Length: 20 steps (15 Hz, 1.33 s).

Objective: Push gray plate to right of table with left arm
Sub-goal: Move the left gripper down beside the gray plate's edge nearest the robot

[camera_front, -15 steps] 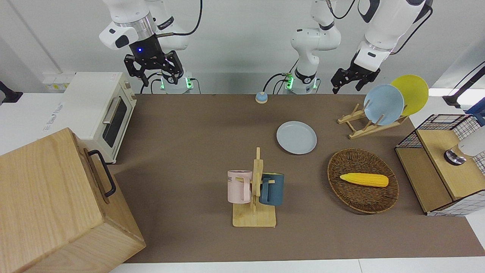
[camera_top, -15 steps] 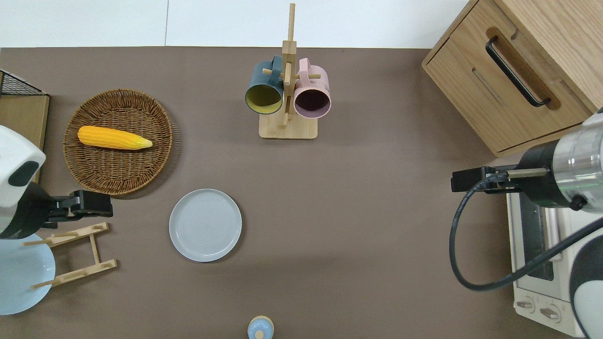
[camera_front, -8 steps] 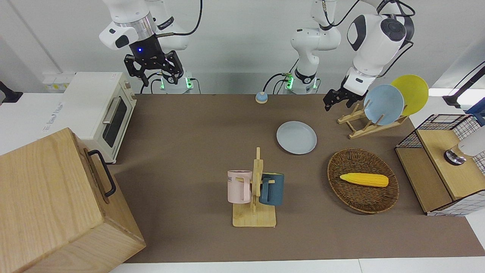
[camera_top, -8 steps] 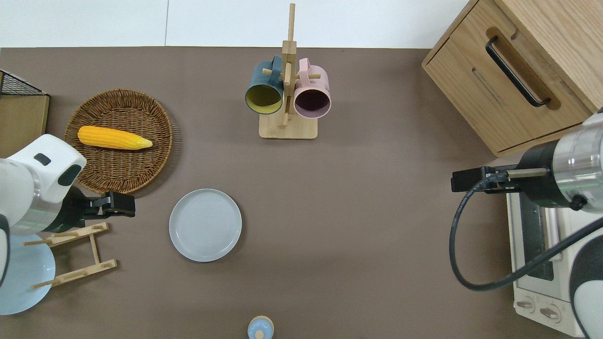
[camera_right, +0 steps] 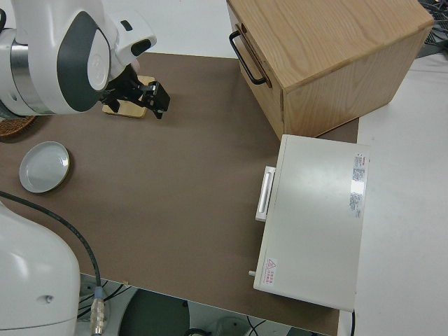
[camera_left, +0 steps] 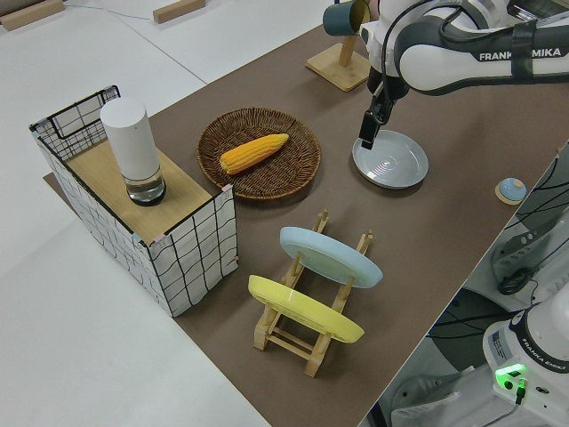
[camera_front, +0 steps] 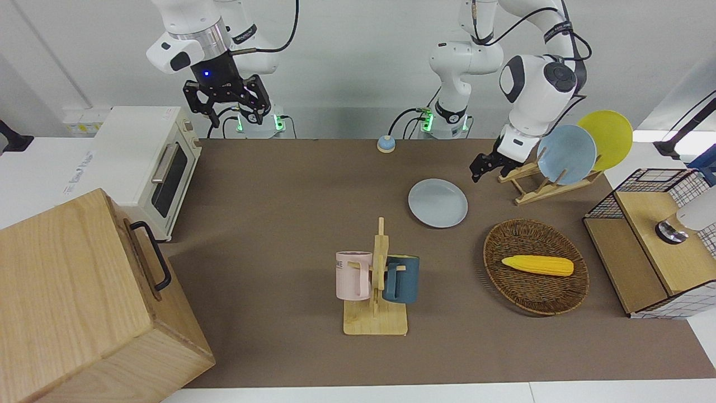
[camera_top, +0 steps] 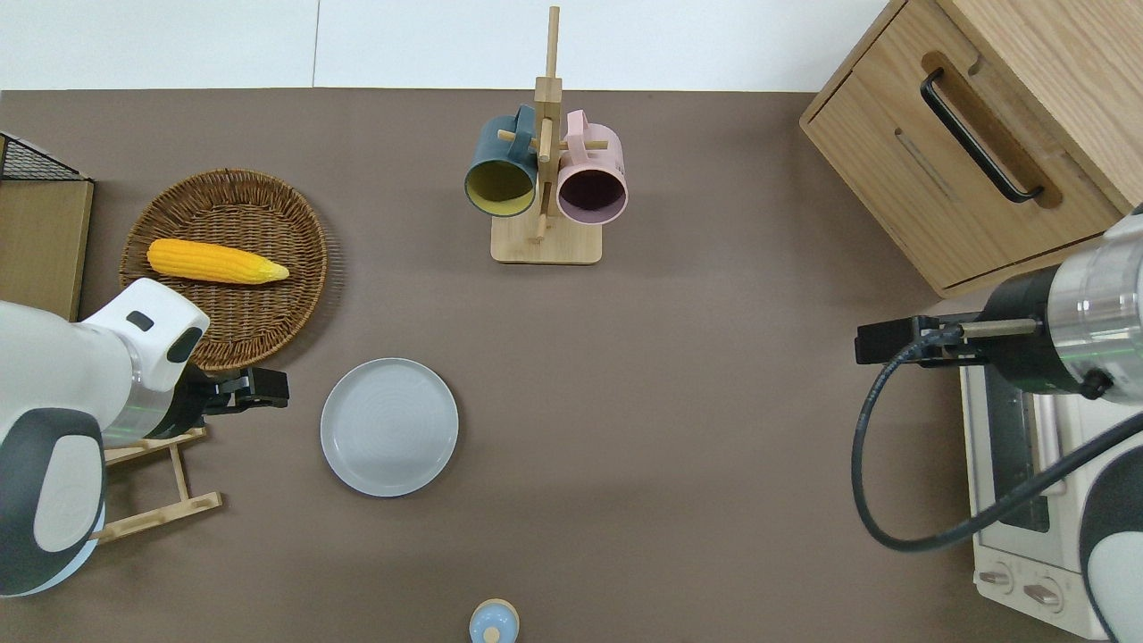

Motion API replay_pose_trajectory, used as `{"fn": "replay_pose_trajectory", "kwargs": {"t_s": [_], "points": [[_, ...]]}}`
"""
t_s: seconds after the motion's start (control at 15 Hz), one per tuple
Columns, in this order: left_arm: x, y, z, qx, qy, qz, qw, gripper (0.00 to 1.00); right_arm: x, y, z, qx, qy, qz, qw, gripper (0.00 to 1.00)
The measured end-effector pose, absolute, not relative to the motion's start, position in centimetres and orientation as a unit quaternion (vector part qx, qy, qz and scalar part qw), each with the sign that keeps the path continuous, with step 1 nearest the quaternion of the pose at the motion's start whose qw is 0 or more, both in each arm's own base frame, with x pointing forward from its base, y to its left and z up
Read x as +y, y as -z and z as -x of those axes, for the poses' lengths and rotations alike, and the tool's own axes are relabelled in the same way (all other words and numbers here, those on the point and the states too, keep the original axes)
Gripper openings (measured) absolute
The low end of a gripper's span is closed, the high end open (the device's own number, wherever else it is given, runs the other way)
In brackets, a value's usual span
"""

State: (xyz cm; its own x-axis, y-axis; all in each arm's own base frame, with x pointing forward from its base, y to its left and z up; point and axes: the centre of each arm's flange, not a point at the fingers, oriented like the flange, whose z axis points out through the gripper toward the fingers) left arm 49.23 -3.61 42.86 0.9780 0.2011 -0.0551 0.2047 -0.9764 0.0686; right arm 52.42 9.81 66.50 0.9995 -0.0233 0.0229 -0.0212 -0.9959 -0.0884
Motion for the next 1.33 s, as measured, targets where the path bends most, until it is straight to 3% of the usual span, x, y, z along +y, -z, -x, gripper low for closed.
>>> {"fn": "replay_pose_trajectory", "kwargs": {"t_s": [0.67, 1.13, 1.27, 1.33], "points": [[-3.7, -32.4, -48.0, 0.108, 0.025, -0.993, 0.031, 0.99, 9.8, -66.5, -52.4, 0.011, 0.012, 0.999, 0.044, 1.00], [-4.7, -30.9, -47.2, 0.110, 0.036, -0.992, 0.040, 0.97, 9.8, -66.5, -52.4, 0.011, 0.012, 0.999, 0.044, 1.00], [-5.4, -30.4, -47.0, 0.107, 0.037, -0.993, 0.042, 0.94, 9.8, -66.5, -52.4, 0.011, 0.012, 0.999, 0.044, 1.00], [-5.6, -30.2, -46.9, 0.105, 0.038, -0.993, 0.042, 0.87, 9.8, -66.5, -52.4, 0.011, 0.012, 0.999, 0.044, 1.00]]}}
